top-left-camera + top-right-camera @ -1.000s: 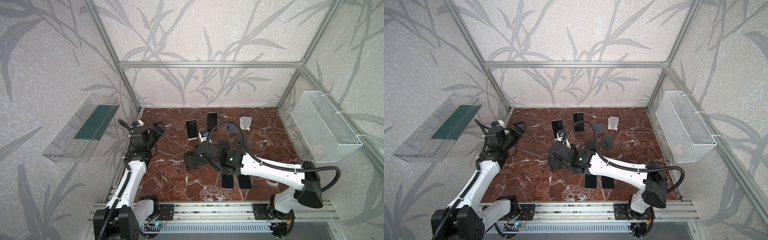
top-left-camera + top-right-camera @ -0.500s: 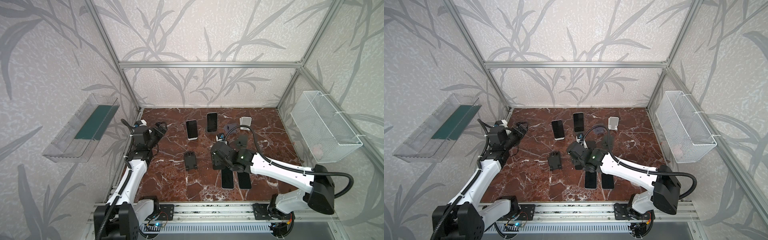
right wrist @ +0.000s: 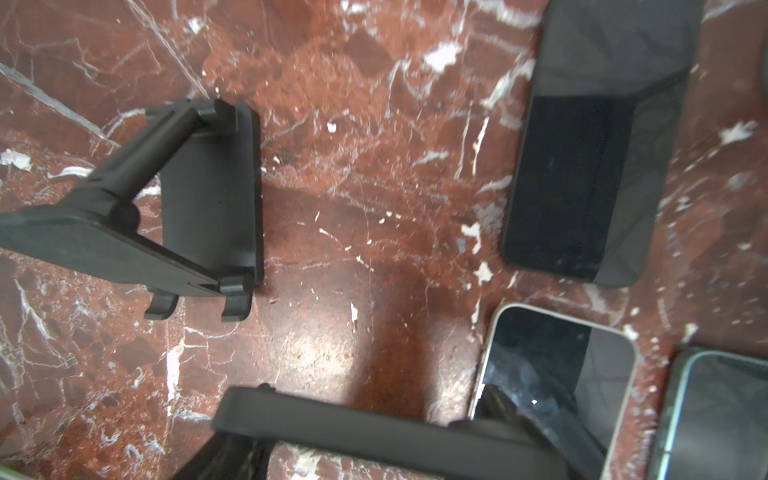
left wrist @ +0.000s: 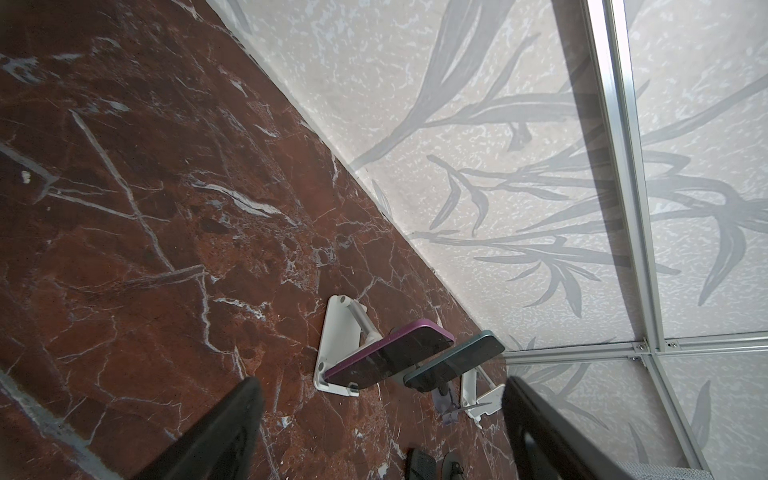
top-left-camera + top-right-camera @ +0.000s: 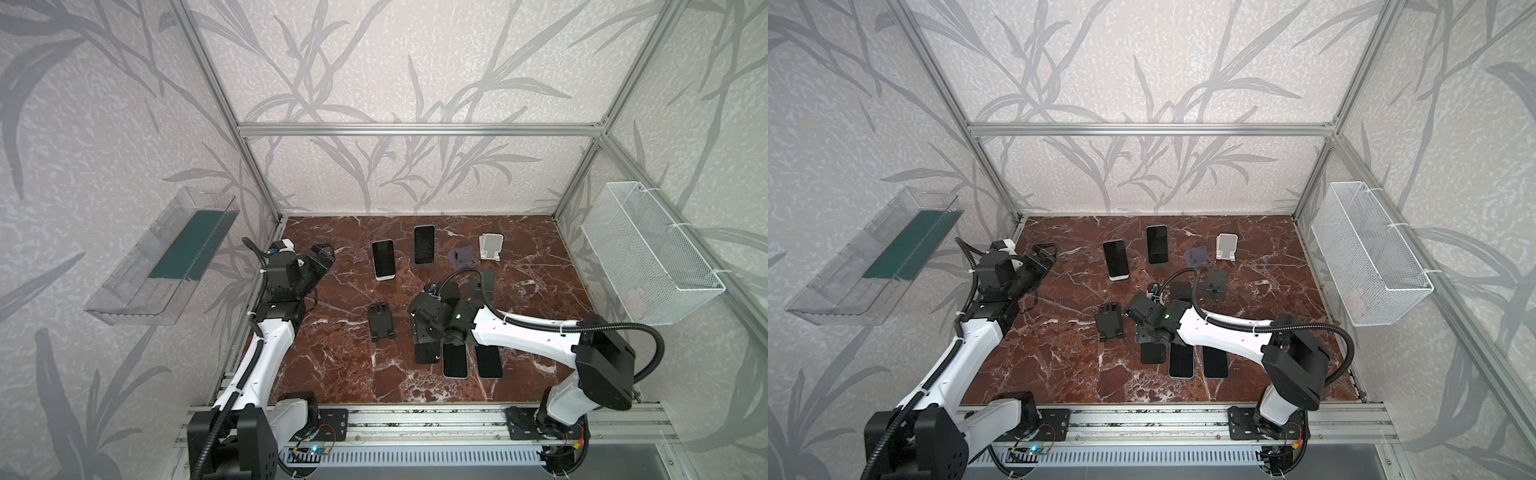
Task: Remove the phone from the phone stand
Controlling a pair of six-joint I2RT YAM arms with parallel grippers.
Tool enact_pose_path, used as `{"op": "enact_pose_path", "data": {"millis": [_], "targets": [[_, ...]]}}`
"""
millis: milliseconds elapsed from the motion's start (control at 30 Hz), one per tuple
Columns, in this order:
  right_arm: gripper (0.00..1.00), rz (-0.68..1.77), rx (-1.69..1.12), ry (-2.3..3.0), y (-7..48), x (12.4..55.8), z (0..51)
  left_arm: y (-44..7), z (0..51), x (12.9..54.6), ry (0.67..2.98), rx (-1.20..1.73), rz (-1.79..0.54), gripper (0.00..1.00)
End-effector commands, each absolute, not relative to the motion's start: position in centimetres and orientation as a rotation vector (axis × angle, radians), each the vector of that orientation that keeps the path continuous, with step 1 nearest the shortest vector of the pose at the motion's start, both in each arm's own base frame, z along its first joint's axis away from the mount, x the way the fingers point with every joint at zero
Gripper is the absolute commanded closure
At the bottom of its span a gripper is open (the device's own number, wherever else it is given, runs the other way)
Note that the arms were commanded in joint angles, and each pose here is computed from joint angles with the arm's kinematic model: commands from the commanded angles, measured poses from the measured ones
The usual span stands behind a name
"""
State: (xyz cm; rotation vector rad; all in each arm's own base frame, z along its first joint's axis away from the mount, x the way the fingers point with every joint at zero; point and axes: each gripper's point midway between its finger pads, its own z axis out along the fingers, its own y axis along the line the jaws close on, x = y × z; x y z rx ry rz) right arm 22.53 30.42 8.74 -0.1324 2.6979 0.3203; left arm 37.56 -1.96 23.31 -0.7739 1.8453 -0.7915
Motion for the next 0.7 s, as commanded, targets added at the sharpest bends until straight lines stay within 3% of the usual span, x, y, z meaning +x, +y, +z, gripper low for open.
{"op": "enact_pose_path", "data": {"millis": [0, 667], "targets": [[0.36, 0.347, -0.075, 2.738, 30.4, 21.8, 8.0, -2.9, 23.3, 37.9, 1.867, -0.749, -0.819, 0.11], [0.34, 0.216, -0.083, 2.86, 30.3, 21.0, 2.2, -4.1, 23.9, 37.9, 1.865, -0.725, -0.885, 0.11]]}}
